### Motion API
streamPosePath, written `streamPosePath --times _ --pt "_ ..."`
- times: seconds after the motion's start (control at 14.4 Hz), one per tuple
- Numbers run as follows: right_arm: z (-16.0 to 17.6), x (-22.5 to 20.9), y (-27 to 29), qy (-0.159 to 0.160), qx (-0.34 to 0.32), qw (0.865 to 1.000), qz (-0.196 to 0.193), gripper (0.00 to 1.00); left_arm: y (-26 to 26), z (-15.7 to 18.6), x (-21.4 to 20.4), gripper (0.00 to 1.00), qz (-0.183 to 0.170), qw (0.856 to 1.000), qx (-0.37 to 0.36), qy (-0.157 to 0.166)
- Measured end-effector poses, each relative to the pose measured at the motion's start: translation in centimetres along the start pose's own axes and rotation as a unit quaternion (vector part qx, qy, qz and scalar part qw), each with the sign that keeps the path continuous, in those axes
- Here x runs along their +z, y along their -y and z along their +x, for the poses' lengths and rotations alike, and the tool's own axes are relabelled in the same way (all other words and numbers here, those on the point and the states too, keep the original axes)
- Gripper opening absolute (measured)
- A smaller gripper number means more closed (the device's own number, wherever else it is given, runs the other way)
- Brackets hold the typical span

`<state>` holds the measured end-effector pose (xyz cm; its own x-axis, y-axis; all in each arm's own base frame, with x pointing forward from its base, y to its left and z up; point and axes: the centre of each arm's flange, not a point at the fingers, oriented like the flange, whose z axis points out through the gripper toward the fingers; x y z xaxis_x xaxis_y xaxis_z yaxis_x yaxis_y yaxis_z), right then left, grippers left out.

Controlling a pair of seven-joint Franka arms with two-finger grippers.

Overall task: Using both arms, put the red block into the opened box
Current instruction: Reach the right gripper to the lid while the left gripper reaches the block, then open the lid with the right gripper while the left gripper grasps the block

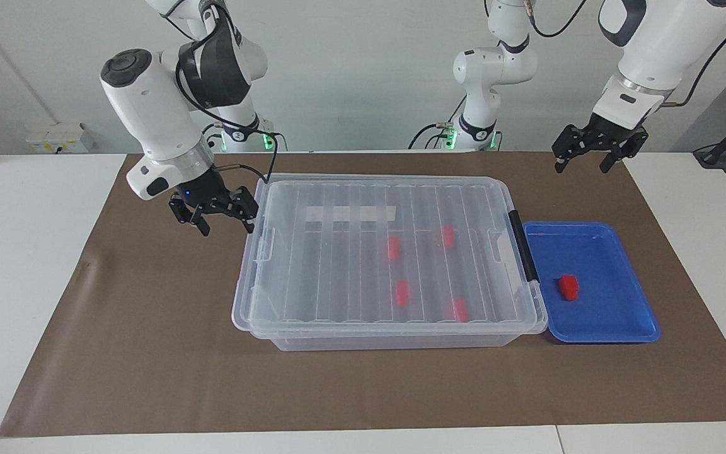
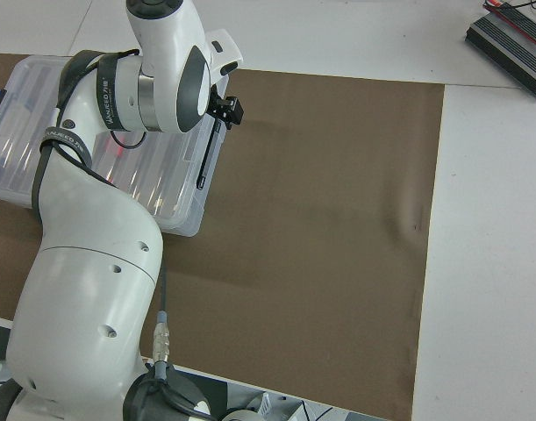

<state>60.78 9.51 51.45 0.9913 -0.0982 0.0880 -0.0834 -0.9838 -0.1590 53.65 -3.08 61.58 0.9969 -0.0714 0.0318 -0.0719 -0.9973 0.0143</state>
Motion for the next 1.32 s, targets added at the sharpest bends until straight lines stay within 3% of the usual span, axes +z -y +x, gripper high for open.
streamPosePath --times 0.35,0.56,0.98,1.32 --pt "0.1 3.4 1.4 0.008 -0.011 1.0 -0.005 1.0 0.8 -1.0 3.0 1.0 0.003 0.999 -0.009 -0.037" --pt "-0.1 4.9 1.2 0.007 -0.034 0.998 -0.044 1.0 1.7 -1.6 4.6 1.0 0.004 0.999 -0.017 -0.042" --pt "0.0 4.9 0.6 -0.002 -0.059 0.994 -0.09 1.0 3.1 -1.4 6.6 1.0 0.005 0.998 -0.03 -0.061" --pt "0.0 5.0 0.4 -0.002 -0.059 0.994 -0.094 1.0 3.6 -1.3 10.8 1.0 0.006 0.998 -0.034 -0.062"
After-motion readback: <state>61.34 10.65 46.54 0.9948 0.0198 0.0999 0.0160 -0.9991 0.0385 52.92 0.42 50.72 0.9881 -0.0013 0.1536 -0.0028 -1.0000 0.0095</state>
